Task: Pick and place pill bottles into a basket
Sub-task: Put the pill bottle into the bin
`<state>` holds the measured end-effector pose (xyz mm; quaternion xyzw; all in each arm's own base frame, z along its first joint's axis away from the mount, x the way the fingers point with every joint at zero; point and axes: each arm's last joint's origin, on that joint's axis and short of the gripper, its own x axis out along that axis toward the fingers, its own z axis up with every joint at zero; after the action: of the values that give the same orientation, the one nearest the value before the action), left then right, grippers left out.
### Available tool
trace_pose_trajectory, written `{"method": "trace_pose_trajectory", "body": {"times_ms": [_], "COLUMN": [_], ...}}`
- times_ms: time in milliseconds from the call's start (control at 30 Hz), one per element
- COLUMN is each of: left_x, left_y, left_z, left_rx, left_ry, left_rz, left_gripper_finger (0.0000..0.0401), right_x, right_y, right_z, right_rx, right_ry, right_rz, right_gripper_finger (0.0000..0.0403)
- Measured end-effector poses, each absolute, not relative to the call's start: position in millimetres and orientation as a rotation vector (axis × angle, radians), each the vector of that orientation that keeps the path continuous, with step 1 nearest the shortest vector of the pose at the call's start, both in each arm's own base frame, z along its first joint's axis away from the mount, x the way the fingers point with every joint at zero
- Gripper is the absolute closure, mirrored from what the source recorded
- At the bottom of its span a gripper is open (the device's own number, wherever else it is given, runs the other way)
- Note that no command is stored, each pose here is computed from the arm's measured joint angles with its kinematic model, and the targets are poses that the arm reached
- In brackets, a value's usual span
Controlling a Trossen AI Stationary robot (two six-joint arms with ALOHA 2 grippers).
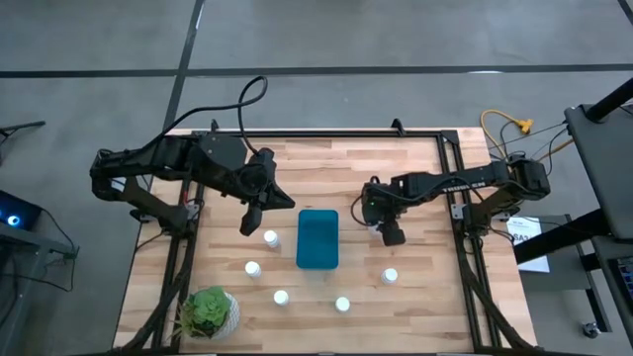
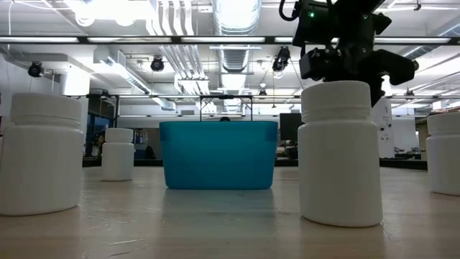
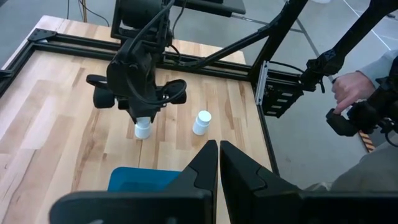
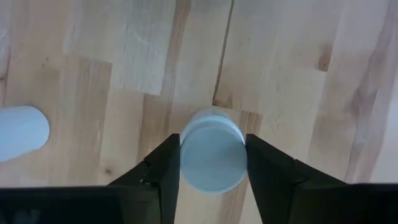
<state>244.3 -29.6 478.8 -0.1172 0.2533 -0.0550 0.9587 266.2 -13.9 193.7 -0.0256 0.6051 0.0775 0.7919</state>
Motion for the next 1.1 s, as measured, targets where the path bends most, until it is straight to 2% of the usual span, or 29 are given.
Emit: {"method": "trace_pose_trajectory", "body": {"times_ms": [267, 833, 1100], "left_x": [244.3, 245.2, 233.2], "left_y": [-29.6, -29.7, -28.3], "left_z": [478.8, 482.7, 494.9], "left_rx": [-0.238, -0.239, -0.235], "left_ry": [0.513, 0.472, 0.390], "left_rz": [-0.112, -0.118, -0.131], "left_gripper_finger": [0.0401, 0.0401, 0.0401], "right_x": [267.1, 298.1, 343.8], "right_y": [-16.4, -27.3, -31.7], "right_z": [201.9, 328.1, 339.6], "right_rx": [-0.018, -0.108, -0.113], "right_ry": [1.308, 1.087, 1.166], "right_rz": [0.130, 0.105, 0.123], "right_gripper_finger": [0.0261, 0.0258, 0.0257]}}
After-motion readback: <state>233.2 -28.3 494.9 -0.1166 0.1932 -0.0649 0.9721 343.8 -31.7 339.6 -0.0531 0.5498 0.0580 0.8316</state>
